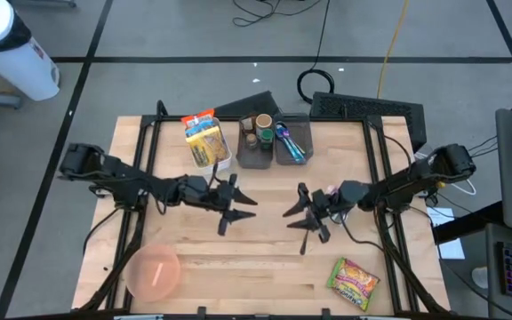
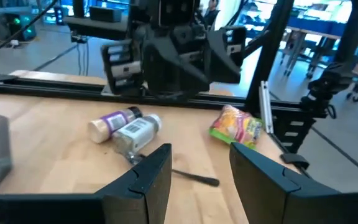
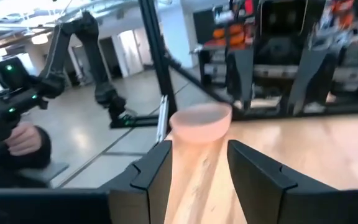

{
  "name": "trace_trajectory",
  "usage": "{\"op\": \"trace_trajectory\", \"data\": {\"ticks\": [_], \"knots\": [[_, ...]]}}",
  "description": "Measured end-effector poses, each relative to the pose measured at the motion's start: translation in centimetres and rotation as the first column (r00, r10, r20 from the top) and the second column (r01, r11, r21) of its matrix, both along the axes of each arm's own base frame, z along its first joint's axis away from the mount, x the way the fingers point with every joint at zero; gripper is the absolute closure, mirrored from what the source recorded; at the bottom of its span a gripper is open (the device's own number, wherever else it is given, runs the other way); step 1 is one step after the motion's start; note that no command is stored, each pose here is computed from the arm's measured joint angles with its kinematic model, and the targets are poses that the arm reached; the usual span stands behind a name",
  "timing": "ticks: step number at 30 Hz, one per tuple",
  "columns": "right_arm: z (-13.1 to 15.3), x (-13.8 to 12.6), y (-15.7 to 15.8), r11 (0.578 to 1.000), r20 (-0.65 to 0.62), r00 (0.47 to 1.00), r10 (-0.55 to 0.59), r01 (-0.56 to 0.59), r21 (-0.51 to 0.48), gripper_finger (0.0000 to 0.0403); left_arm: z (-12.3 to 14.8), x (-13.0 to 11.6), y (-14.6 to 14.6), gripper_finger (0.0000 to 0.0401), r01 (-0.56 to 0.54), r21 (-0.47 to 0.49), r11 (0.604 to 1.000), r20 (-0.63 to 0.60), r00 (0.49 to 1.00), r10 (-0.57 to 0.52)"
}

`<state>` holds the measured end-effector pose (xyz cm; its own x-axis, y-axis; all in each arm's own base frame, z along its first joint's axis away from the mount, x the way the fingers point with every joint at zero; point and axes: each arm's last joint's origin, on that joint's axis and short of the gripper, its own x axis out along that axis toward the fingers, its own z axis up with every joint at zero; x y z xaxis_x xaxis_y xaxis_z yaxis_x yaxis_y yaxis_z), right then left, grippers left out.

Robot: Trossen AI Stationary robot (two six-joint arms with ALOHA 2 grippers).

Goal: Pick & Place Food Item
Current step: Put the purple seasoning bottle into the left black bin

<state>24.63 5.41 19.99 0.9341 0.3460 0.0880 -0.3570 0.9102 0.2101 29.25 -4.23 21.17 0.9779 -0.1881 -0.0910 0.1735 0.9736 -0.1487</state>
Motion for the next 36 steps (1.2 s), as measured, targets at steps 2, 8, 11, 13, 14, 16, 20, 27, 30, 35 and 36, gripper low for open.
{"op": "trace_trajectory", "data": {"ticks": [2, 8, 11, 13, 14, 16, 20, 27, 30, 35, 36], "knots": [[-0.3, -0.1, 0.5, 1.0, -0.044, 0.999, 0.02, -0.019, 0.018, 0.0256, -0.1, 0.1, -0.4, 0.0231, 0.012, -0.008, 1.0, 0.016, 1.0, -0.012], [-1.5, -0.6, 2.2, 0.997, -0.166, 0.983, 0.08, -0.078, 0.014, 0.0265, 0.2, 0.0, -1.2, 0.0231, 0.041, -0.015, 0.999, 0.052, 0.998, -0.04], [-2.0, -0.8, 2.9, 0.999, -0.219, 0.975, 0.039, -0.041, -0.008, 0.0271, 0.2, 0.0, -1.6, 0.0231, 0.052, -0.015, 0.999, 0.049, 0.997, -0.051], [-2.4, -1.0, 3.2, 1.0, -0.247, 0.969, -0.016, 0.01, -0.026, 0.0273, 0.2, -0.1, -1.8, 0.0231, 0.059, -0.019, 0.998, 0.047, 0.997, -0.058], [-2.5, -1.0, 3.3, 0.999, -0.257, 0.965, -0.047, 0.039, -0.036, 0.0273, 0.1, -0.1, -1.9, 0.0231, 0.062, -0.021, 0.998, 0.04, 0.997, -0.061], [-2.7, -1.1, 3.4, 0.995, -0.276, 0.956, -0.099, 0.087, -0.054, 0.0273, 0.1, -0.2, -2.2, 0.0231, 0.07, -0.02, 0.997, 0.033, 0.997, -0.069], [-3.0, -1.3, 3.6, 0.986, -0.287, 0.944, -0.161, 0.142, -0.088, 0.0276, -0.1, -0.3, -2.7, 0.0231, 0.065, -0.01, 0.998, 0.024, 0.998, -0.065], [-3.2, -1.3, 3.5, 0.982, -0.298, 0.939, -0.169, 0.136, -0.129, 0.0293, -1.4, 0.3, -2.5, 0.0231, -0.026, 0.092, 0.995, -0.002, 1.0, 0.026], [-3.2, -1.3, 3.3, 0.976, -0.278, 0.943, -0.181, 0.137, -0.171, 0.03, -2.1, 0.7, -1.9, 0.0231, -0.092, 0.121, 0.988, -0.017, 0.995, 0.095], [-3.0, -0.9, 2.6, 0.971, -0.262, 0.942, -0.211, 0.172, -0.166, 0.0302, -2.8, 1.2, -0.6, 0.0231, -0.166, 0.132, 0.977, -0.028, 0.985, 0.171], [-3.0, -0.9, 2.4, 0.97, -0.258, 0.941, -0.217, 0.179, -0.163, 0.0301, -2.9, 1.3, -0.4, 0.0231, -0.173, 0.133, 0.976, -0.029, 0.984, 0.178]]}}
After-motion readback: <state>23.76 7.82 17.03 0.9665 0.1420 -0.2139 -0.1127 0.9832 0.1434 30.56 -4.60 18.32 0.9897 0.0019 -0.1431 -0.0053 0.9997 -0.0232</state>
